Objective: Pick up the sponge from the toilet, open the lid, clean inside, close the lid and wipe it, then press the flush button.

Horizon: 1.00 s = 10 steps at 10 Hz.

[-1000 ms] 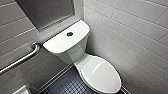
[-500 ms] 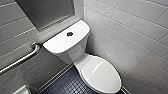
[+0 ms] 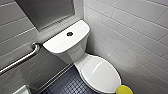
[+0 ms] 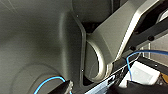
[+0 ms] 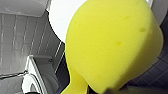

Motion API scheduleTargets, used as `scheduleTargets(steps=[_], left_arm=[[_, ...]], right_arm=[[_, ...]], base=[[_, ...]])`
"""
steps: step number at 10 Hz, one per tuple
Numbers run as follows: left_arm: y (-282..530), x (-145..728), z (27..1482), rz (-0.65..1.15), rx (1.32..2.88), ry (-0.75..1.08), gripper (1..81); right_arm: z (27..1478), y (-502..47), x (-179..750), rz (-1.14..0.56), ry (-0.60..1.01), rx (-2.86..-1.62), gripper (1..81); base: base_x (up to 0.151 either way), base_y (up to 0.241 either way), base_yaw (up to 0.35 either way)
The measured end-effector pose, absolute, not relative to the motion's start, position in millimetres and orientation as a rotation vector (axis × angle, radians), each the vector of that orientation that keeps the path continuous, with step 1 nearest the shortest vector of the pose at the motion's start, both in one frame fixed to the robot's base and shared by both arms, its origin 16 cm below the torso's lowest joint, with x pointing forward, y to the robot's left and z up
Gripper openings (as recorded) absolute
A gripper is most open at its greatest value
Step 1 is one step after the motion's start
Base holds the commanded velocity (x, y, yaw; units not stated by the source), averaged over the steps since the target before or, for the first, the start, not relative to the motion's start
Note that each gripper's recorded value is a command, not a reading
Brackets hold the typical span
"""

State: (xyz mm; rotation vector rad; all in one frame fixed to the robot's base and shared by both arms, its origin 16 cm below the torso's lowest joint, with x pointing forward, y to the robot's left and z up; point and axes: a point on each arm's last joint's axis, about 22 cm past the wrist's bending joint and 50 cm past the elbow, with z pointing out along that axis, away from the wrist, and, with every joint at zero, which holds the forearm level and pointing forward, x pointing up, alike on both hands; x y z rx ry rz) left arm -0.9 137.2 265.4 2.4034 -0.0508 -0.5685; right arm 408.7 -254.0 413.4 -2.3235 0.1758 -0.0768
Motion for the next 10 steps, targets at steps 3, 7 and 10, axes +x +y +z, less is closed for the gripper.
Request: scheduleTargets(steps=[3, 7, 10], left_arm=[[138, -20, 288, -0.615, 2.392, -0.037, 81.1], [138, -16, 288, -0.611, 2.395, -0.037, 81.1], [137, 0, 285, -0.561, 2.406, -0.055, 81.1]], right_arm=[[419, -226, 442, -0.034, 0.126, -2.299, 1.0], [397, -184, 515, -0.036, 0.046, -2.307, 1.0], [396, -178, 567, -0.079, 0.031, -2.361, 1.0]], base=[[0.000, 0.000, 0.000], [0.000, 0.000, 0.000], [0.000, 0.000, 0.000]])
